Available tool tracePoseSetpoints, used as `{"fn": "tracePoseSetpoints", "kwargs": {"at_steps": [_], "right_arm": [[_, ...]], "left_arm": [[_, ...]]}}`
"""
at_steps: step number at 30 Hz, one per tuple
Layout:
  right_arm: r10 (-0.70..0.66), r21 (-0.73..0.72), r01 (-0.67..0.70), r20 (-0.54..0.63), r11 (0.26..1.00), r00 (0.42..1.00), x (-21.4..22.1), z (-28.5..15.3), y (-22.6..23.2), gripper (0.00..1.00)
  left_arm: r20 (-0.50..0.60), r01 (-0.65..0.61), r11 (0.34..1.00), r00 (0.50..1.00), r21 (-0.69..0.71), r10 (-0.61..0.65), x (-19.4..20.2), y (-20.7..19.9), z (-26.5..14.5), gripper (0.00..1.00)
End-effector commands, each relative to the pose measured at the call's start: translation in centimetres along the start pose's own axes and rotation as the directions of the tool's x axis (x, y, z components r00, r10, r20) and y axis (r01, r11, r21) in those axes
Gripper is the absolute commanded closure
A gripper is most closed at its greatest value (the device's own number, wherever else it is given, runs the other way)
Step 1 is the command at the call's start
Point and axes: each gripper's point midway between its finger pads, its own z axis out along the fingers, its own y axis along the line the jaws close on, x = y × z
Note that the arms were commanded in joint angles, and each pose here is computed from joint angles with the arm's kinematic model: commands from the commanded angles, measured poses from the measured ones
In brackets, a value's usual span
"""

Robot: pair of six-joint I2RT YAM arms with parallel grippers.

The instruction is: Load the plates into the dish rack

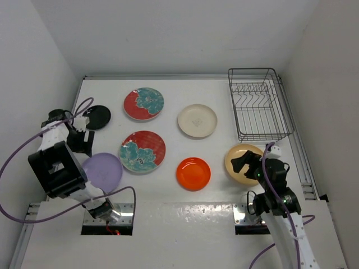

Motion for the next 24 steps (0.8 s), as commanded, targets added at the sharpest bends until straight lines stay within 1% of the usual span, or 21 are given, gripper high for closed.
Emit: {"fn": "tracePoseSetpoints", "kwargs": {"at_steps": [1,2,4,6,8,10,11,12,13,14,15,16,17,20,23,24], "right_arm": [[-0.020,-0.021,0.021,0.062,1.000,0.998,-2.0,-0.3,0.8,0.00],[-0.027,-0.021,0.029,0.058,0.999,0.998,-2.0,-0.2,0.8,0.00],[-0.027,-0.024,0.029,0.062,0.999,0.998,-2.2,-0.2,1.0,0.00],[-0.035,-0.031,0.038,0.077,0.999,0.996,-2.7,-0.1,1.2,0.00],[-0.040,-0.026,0.042,0.071,0.999,0.997,-2.8,0.1,1.2,0.00],[-0.042,-0.027,0.044,0.067,0.999,0.997,-3.2,0.2,1.5,0.00],[-0.041,-0.022,0.043,0.061,0.999,0.997,-3.2,0.3,1.5,0.00],[-0.045,-0.029,0.047,0.062,0.998,0.997,-3.3,0.3,1.7,0.00],[-0.044,-0.033,0.046,0.063,0.998,0.997,-3.5,0.3,1.8,0.00],[-0.042,-0.034,0.044,0.058,0.998,0.997,-3.5,0.4,1.9,0.00],[-0.042,-0.039,0.044,0.064,0.998,0.997,-3.8,0.4,2.1,0.00],[-0.047,-0.036,0.049,0.059,0.998,0.997,-3.7,0.4,2.0,0.00],[-0.042,-0.036,0.044,0.062,0.998,0.997,-3.8,0.4,2.1,0.00],[-0.040,-0.040,0.043,0.069,0.998,0.997,-4.0,0.6,2.2,0.00],[-0.037,-0.066,0.043,0.091,0.997,0.995,-4.8,0.6,2.9,0.00],[-0.040,-0.075,0.046,0.086,0.996,0.995,-4.9,0.6,3.2,0.00]], "left_arm": [[-0.095,0.047,0.997,0.995,0.064,-0.041,2.6,0.6,2.2,0.10],[-0.100,0.058,0.995,0.994,0.078,-0.051,2.9,0.9,2.8,0.11],[-0.142,0.103,0.989,0.986,0.103,-0.088,4.7,1.2,4.2,0.11],[-0.183,0.124,0.982,0.978,0.141,-0.097,6.3,0.8,5.2,0.17],[-0.225,0.138,0.976,0.969,0.168,-0.099,7.8,0.4,6.5,0.19],[-0.252,0.148,0.973,0.962,0.175,-0.101,9.2,0.6,7.4,0.27],[-0.266,0.162,0.970,0.958,0.181,-0.111,9.7,0.6,7.7,0.33],[-0.279,0.170,0.964,0.954,0.204,-0.109,10.2,0.4,8.1,0.41],[-0.262,0.180,0.958,0.958,0.221,-0.119,10.3,0.5,8.2,0.58],[-0.262,0.182,0.954,0.958,0.236,-0.118,10.5,0.4,8.0,0.66],[-0.246,0.184,0.955,0.961,0.234,-0.125,10.4,0.7,7.8,0.85],[-0.235,0.168,0.958,0.965,0.231,-0.113,10.3,0.9,7.6,0.93],[-0.230,0.178,0.955,0.965,0.237,-0.123,10.3,0.8,7.3,1.00],[-0.193,0.138,0.962,0.977,0.237,-0.093,9.5,1.7,5.8,1.00],[-0.123,0.093,0.960,0.991,0.264,-0.062,7.6,2.3,3.3,1.00],[-0.103,0.073,0.959,0.994,0.275,-0.046,6.8,2.6,1.8,1.00]]}}
